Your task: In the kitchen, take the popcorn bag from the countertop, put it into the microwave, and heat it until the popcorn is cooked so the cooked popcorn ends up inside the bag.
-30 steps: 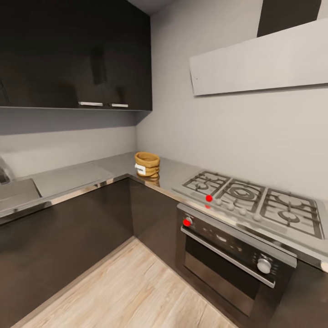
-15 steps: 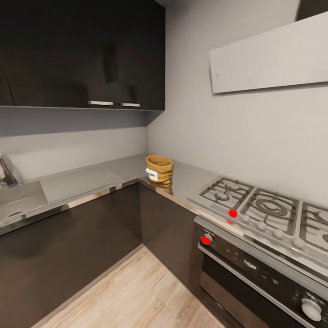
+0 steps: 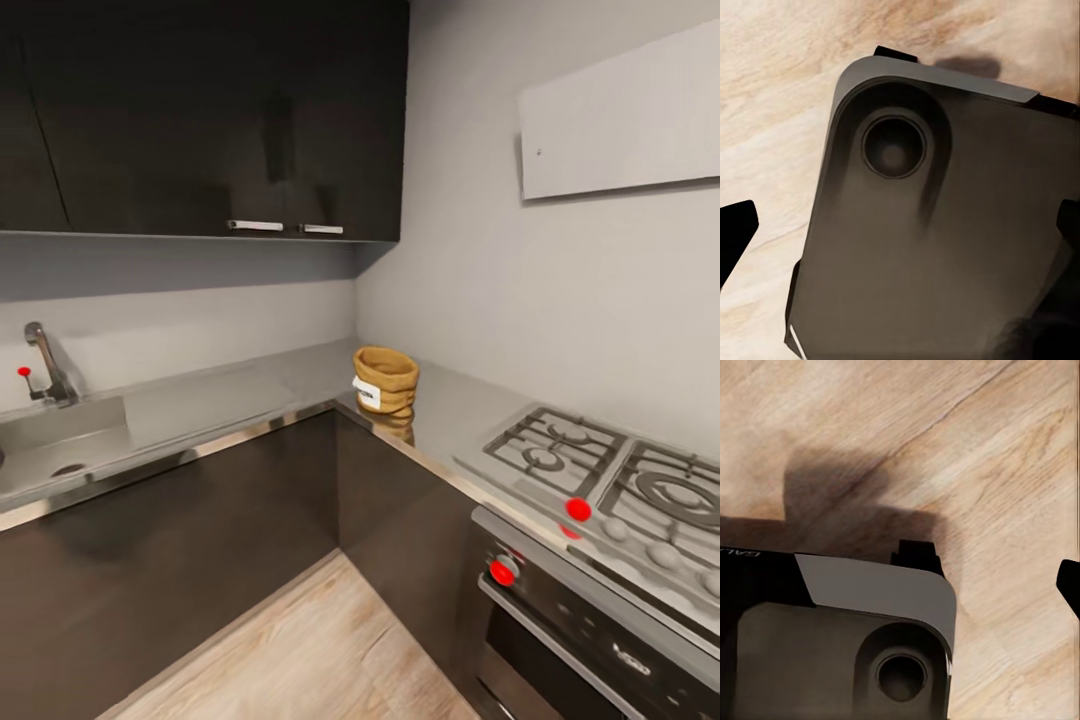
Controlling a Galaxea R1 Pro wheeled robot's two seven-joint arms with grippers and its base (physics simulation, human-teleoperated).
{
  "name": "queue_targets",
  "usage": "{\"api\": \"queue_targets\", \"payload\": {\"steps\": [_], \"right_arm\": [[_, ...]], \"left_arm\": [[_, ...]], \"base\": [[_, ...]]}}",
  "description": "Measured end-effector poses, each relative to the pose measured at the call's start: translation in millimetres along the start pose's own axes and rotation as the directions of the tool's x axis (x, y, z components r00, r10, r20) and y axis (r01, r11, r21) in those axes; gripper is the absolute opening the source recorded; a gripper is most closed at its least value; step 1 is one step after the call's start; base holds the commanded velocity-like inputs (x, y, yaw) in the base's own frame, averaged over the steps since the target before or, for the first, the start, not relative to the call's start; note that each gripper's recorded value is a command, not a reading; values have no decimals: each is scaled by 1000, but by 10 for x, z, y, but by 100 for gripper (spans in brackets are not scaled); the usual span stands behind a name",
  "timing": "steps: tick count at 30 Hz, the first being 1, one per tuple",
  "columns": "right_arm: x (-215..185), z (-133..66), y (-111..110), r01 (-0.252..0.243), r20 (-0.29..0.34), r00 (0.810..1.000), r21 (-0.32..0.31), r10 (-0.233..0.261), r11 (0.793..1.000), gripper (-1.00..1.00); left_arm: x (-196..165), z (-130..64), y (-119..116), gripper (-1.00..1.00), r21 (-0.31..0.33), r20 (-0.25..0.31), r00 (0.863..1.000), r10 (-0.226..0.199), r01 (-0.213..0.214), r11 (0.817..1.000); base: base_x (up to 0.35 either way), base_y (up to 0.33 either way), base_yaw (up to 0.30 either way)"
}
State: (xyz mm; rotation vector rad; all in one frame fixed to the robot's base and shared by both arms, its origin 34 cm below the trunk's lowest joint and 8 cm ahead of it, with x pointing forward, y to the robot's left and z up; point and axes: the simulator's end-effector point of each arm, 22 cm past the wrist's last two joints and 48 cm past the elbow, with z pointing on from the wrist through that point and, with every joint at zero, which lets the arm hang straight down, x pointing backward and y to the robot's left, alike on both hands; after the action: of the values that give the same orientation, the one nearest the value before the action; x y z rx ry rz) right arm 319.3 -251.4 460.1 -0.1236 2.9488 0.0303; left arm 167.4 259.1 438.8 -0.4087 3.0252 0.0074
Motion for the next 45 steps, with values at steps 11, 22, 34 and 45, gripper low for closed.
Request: {"api": "queue_targets", "payload": {"steps": [11,22,34,45], "right_arm": [[11,1,-32,1,-5,1000,3,-1,1000,100],[-15,-48,-37,1,1,1000,4,-1,1000,100],[-43,-242,-63,-1,-3,1000,8,1,1000,100],[302,-403,37,-4,-48,999,-9,3,1000,100]], "left_arm": [[-6,1,7,100,-6,2,1000,-7,7,1000],[-6,-49,9,100,-9,1,1000,-6,6,1000],[-28,-246,11,100,-9,1,1000,-5,5,1000],[-41,-419,13,100,-10,0,1000,-5,5,1000]], "base": [[81,0,0],[0,0,0],[0,0,0],[0,0,0]]}}
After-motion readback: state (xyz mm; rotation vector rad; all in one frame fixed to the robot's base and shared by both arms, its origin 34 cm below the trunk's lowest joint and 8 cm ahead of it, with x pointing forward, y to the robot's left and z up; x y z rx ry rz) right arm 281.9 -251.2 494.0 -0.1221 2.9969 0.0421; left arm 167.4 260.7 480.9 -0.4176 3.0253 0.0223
